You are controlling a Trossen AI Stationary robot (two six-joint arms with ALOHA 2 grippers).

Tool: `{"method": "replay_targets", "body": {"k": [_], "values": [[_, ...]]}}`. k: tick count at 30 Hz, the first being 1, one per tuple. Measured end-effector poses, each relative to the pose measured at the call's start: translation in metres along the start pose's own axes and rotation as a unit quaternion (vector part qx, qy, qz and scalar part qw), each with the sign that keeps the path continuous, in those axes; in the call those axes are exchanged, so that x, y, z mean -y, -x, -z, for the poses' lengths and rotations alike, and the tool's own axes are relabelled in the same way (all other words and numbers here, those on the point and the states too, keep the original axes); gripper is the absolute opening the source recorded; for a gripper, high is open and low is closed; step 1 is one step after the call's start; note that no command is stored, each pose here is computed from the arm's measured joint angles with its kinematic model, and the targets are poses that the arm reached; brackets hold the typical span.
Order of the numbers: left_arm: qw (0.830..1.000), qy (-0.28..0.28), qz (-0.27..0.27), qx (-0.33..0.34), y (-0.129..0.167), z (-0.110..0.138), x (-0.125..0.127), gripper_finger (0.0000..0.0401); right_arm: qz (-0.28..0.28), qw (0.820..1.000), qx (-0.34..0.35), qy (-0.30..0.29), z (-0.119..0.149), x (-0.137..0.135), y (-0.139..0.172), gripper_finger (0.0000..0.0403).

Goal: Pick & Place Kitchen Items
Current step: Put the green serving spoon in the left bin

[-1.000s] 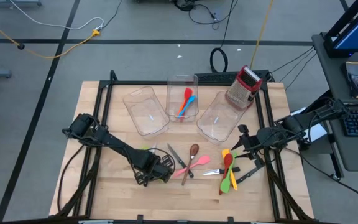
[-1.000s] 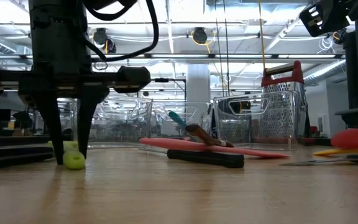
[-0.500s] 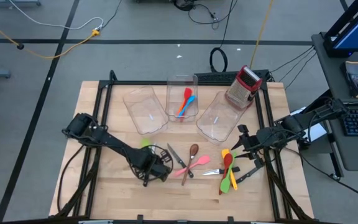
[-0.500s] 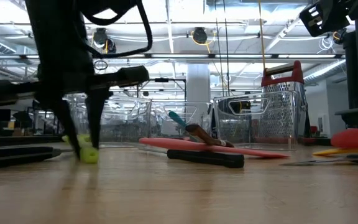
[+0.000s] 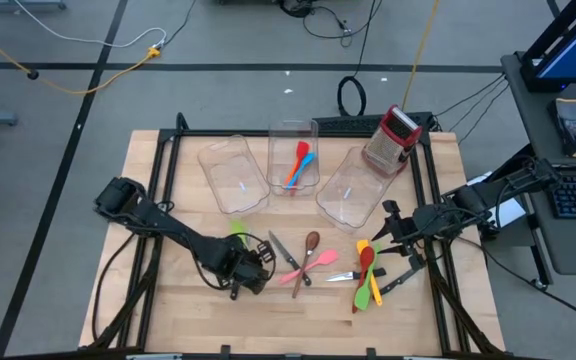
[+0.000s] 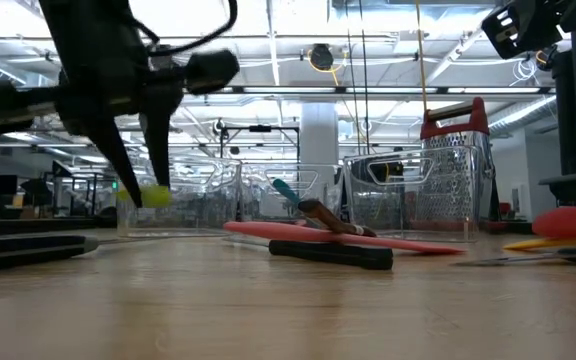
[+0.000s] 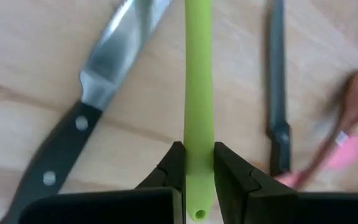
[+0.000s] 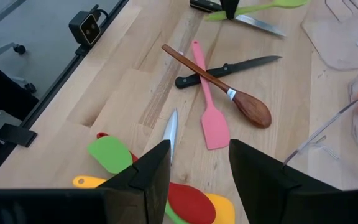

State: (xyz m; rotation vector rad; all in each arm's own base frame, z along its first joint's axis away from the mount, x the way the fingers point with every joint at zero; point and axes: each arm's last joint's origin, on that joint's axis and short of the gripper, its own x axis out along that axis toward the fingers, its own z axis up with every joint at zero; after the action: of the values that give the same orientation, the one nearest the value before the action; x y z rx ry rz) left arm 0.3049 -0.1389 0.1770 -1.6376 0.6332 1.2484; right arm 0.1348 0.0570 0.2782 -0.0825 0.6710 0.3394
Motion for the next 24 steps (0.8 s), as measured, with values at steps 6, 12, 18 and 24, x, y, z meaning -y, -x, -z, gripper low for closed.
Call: {"method": "replay_targets", "body": {"k": [6,12,18,24], "values": [[0.999,-0.013,0.020,-0.046,0.014,0.010,-0.003,0.0040,0.011,1.000,0.001,0.000,0.000,0.001,0.000,0.0155],[0.992,-0.052,0.069,-0.090,0.036,0.019,-0.004,0.0040,0.015,1.000,0.001,0.000,0.000,0.001,0.000,0.0155],[0.974,-0.098,0.170,-0.118,0.054,0.023,0.011,0.0040,0.040,0.999,0.010,0.000,-0.002,0.002,0.000,0.0155],[0.940,-0.149,0.279,-0.131,0.063,0.025,0.038,0.0040,0.047,0.999,0.017,0.000,-0.003,0.003,0.000,0.0155]]}}
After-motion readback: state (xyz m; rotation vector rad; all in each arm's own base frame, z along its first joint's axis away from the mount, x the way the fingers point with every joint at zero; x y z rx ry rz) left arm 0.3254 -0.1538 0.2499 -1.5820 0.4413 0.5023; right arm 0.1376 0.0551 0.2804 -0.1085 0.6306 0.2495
